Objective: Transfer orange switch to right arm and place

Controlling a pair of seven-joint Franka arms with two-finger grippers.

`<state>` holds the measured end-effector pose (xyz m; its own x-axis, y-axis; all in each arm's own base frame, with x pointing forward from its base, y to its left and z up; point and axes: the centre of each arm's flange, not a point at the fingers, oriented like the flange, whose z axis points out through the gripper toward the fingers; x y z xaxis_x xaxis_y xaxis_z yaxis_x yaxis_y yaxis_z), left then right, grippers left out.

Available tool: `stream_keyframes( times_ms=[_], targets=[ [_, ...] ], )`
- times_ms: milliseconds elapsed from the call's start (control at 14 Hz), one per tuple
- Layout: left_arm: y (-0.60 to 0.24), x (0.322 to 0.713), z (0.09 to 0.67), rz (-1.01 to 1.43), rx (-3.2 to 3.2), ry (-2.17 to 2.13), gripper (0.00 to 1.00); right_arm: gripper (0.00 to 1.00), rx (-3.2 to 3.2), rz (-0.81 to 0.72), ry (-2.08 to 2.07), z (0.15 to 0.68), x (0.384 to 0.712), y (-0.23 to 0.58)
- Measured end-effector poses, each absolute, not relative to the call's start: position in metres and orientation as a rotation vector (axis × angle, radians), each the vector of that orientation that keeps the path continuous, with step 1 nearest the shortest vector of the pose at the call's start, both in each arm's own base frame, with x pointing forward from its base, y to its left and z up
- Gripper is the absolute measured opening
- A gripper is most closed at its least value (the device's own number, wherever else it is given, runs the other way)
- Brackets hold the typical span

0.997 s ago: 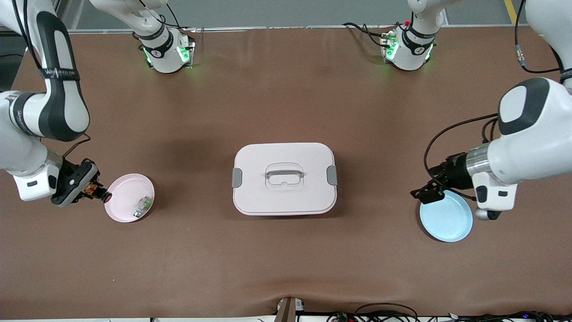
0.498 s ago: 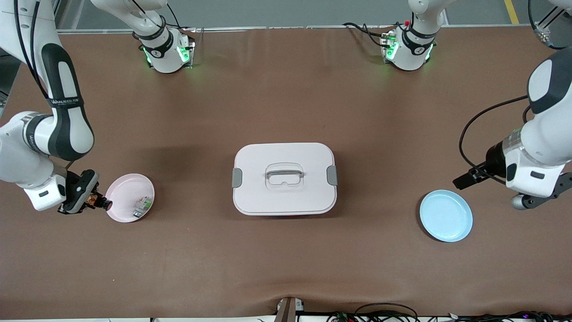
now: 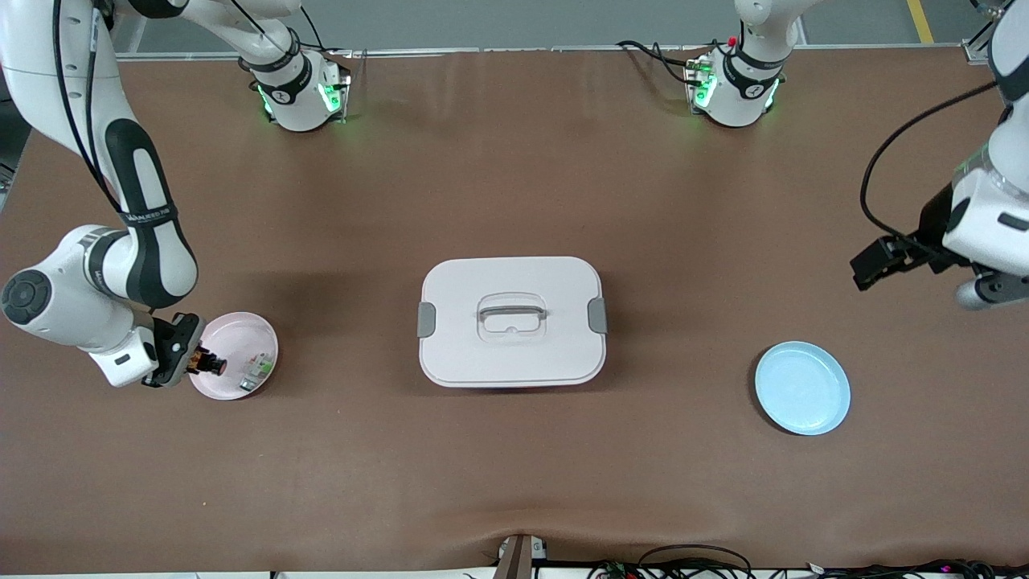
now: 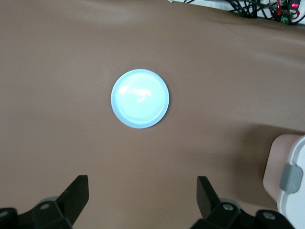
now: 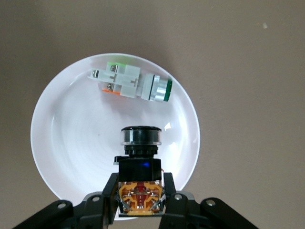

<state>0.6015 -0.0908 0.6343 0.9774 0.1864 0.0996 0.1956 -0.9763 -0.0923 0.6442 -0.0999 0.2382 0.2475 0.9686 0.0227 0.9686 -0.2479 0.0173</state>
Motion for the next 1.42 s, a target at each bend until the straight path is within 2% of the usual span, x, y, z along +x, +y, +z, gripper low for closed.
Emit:
stream_keyframes(
  times_ms=[356, 641, 997, 1282, 1424],
  targets=[
    [-0.091, 0.565, 0.670, -0.120, -3.067, -0.142, 1.00, 0.41, -2.456, -0.003, -1.926, 0.217, 0.640, -0.101],
    [-0.057, 0.548, 0.671, -0.085, -3.086, -0.046, 1.00, 0.41, -2.421, -0.003, -1.916, 0.200, 0.636, -0.103],
    [-0.066, 0.524, 0.672, -0.073, -3.079, -0.005, 1.00, 0.41, -2.408, -0.030, -1.900, 0.196, 0.635, -0.104],
    [-0.059, 0.519, 0.673, -0.070, -3.077, -0.001, 1.00, 0.77, -2.406, -0.027, -1.901, 0.194, 0.633, -0.107],
    [-0.058, 0.518, 0.671, -0.064, -3.077, -0.003, 1.00, 0.99, -2.398, -0.040, -1.926, 0.197, 0.636, -0.110]
  ],
)
